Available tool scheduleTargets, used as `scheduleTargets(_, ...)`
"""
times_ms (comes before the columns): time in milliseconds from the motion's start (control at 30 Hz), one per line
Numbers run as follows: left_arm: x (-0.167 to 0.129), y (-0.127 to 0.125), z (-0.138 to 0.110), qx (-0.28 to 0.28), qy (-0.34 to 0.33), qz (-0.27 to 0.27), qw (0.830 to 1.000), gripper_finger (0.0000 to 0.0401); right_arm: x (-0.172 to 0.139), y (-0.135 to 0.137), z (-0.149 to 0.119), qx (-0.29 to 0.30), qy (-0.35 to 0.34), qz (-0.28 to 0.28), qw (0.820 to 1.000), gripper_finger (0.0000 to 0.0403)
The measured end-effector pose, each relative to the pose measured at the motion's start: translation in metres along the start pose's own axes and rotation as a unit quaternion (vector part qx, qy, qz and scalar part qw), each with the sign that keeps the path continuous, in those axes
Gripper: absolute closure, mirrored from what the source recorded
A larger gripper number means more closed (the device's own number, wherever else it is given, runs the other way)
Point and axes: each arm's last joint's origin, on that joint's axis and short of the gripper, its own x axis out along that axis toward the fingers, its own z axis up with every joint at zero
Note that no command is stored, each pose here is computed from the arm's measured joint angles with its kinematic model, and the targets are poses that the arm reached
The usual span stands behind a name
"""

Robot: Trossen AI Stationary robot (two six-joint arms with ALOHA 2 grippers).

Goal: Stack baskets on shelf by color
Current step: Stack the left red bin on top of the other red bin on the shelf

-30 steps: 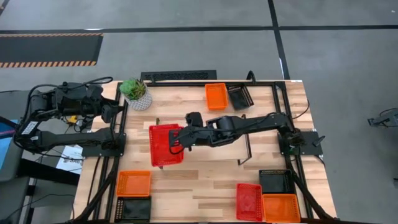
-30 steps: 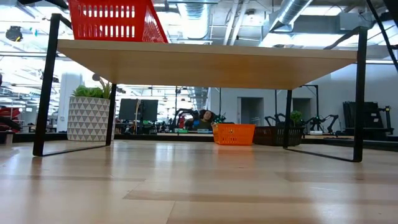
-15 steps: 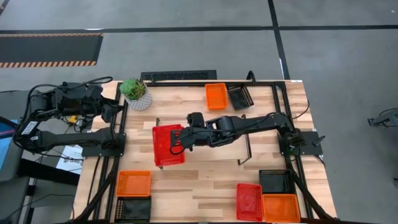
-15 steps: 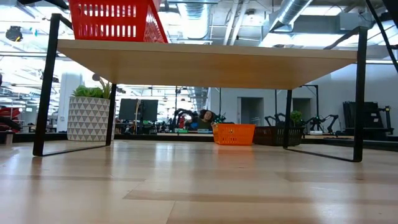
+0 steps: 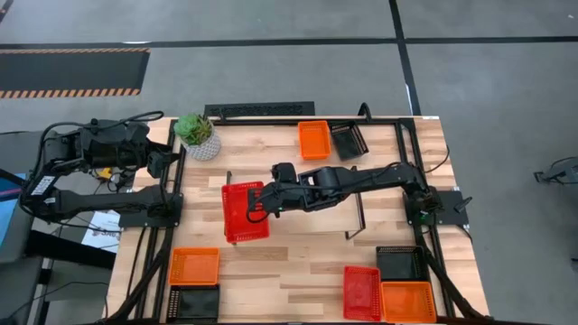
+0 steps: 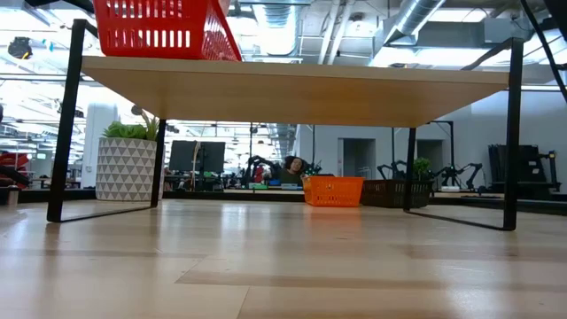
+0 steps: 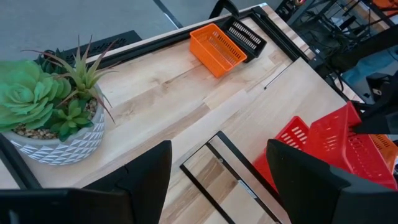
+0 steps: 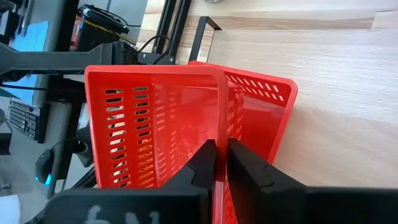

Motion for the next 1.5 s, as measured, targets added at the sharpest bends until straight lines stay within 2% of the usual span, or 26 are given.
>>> scheduleTargets(367, 0.0, 0.0, 0.0, 0.0, 0.0, 0.0, 1.0, 0.0152, 0.003, -0.001, 0.008, 0.003, -0.006, -0.003, 1.0, 0.0318)
scheduleTargets(667, 0.0, 0.0, 0.0, 0.0, 0.0, 0.0, 1.0, 0.0152, 0.003, -0.001, 0.009, -0.01, -0.004, -0.001, 1.0, 0.0271)
scheduleTargets(900, 0.0, 0.0, 0.0, 0.0, 0.004, -0.001, 1.0, 0.0152, -0.013, 0.008, 0.011, -0.041, -0.008, 0.045, 0.998, 0.0243)
scheduleTargets(1033, 0.0, 0.002, -0.003, 0.003, 0.015, 0.006, 1.0, 0.0152, -0.025, 0.016, -0.011, -0.088, 0.01, 0.081, 0.993, 0.0244)
scheduleTargets(1167, 0.0, 0.003, -0.004, 0.008, 0.022, 0.012, 1.0, 0.0152, -0.027, 0.017, -0.042, -0.129, 0.034, 0.085, 0.987, 0.0258)
scheduleTargets(1267, 0.0, 0.003, -0.005, 0.008, 0.025, 0.014, 1.0, 0.0152, -0.024, 0.012, -0.063, -0.163, 0.049, 0.068, 0.983, 0.0273)
scheduleTargets(1333, 0.0, 0.003, -0.005, 0.009, 0.027, 0.015, 0.999, 0.0152, -0.018, 0.013, -0.076, -0.161, 0.053, 0.071, 0.983, 0.0285)
scheduleTargets(1433, 0.0, 0.004, -0.005, 0.009, 0.028, 0.019, 0.999, 0.0152, -0.012, 0.007, -0.09, -0.177, 0.065, 0.048, 0.981, 0.0303)
scheduleTargets(1500, 0.0, 0.004, -0.005, 0.009, 0.028, 0.019, 0.999, 0.0152, -0.003, 0.009, -0.098, -0.173, 0.071, 0.056, 0.981, 0.0313)
